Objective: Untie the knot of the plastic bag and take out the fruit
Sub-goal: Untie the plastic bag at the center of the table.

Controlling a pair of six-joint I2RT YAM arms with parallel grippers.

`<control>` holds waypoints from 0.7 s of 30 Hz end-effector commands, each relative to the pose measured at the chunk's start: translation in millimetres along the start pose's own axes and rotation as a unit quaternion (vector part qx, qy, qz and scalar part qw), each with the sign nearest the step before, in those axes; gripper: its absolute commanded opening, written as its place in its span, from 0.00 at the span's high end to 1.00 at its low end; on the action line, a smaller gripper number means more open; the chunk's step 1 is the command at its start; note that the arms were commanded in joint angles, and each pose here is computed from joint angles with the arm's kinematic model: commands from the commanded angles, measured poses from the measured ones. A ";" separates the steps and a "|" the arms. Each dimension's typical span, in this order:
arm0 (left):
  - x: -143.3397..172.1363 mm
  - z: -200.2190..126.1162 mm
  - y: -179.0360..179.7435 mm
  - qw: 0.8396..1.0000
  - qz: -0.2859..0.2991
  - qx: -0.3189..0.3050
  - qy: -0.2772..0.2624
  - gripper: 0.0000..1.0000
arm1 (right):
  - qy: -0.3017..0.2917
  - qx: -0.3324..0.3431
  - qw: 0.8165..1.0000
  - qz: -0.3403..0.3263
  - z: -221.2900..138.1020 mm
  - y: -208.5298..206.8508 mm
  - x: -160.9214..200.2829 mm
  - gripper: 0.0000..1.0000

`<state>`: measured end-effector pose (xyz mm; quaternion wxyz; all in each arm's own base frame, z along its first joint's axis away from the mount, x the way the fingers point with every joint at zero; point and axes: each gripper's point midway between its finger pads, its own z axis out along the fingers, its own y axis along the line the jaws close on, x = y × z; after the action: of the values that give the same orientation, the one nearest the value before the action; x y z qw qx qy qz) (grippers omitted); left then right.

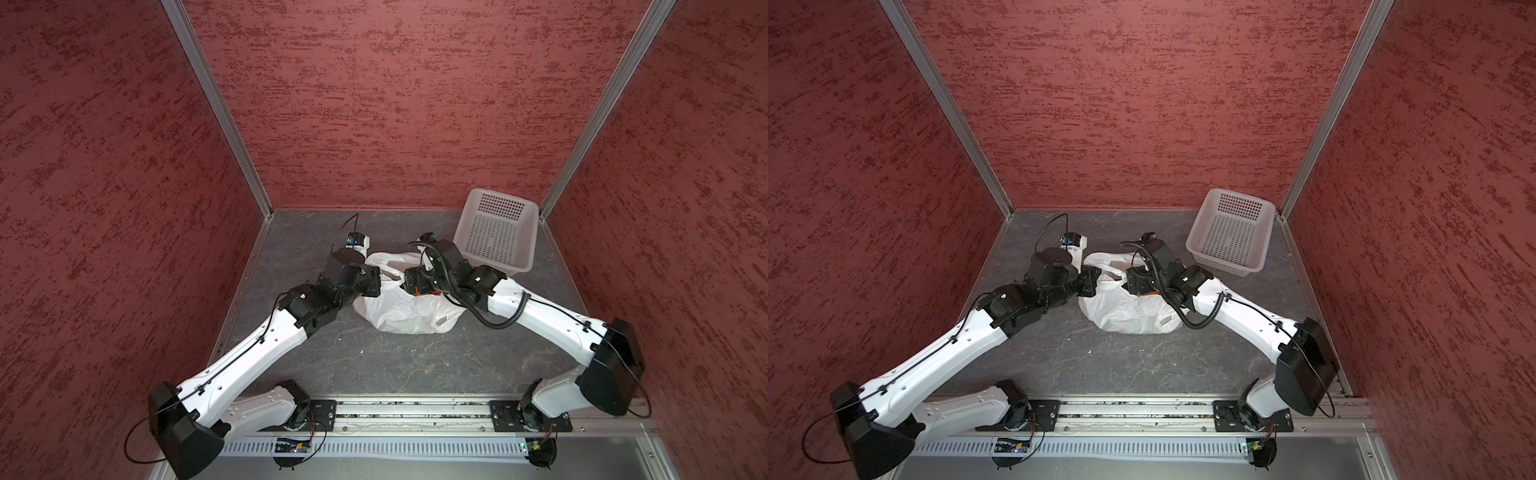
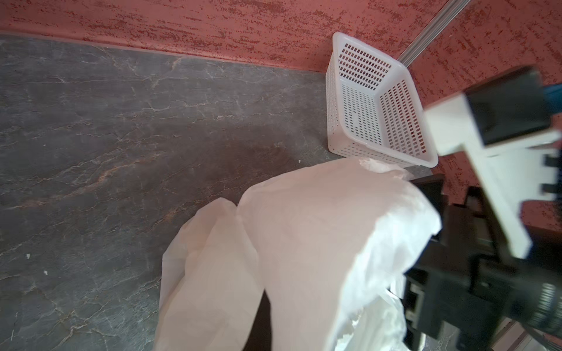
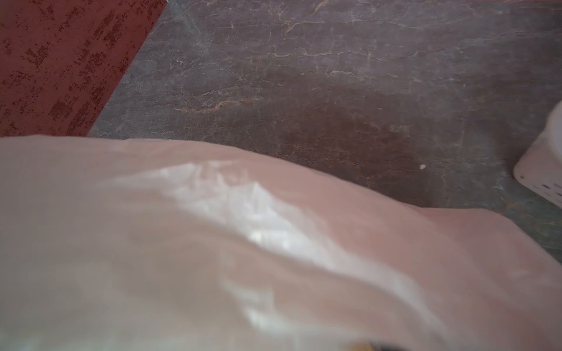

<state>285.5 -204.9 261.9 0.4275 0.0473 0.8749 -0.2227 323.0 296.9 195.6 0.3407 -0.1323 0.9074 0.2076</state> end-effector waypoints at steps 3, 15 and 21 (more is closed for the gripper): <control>-1.8 -1.9 4.7 1.000 -0.014 -0.010 -0.013 0.92 | 0.022 -0.052 0.998 0.010 13.6 18.3 19.2 0.10; 2.4 -7.5 11.1 0.999 -0.025 -0.021 -0.006 0.38 | 0.080 -0.078 0.994 0.019 2.0 20.1 112.4 0.11; 10.4 -6.0 -12.3 0.999 0.008 0.023 0.035 0.17 | 0.072 -0.081 0.994 0.009 -1.5 22.6 106.7 0.10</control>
<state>278.0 -200.6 253.0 0.4082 0.0375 0.8860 -0.2168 232.5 297.5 113.2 0.2430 -0.1682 0.9220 0.2503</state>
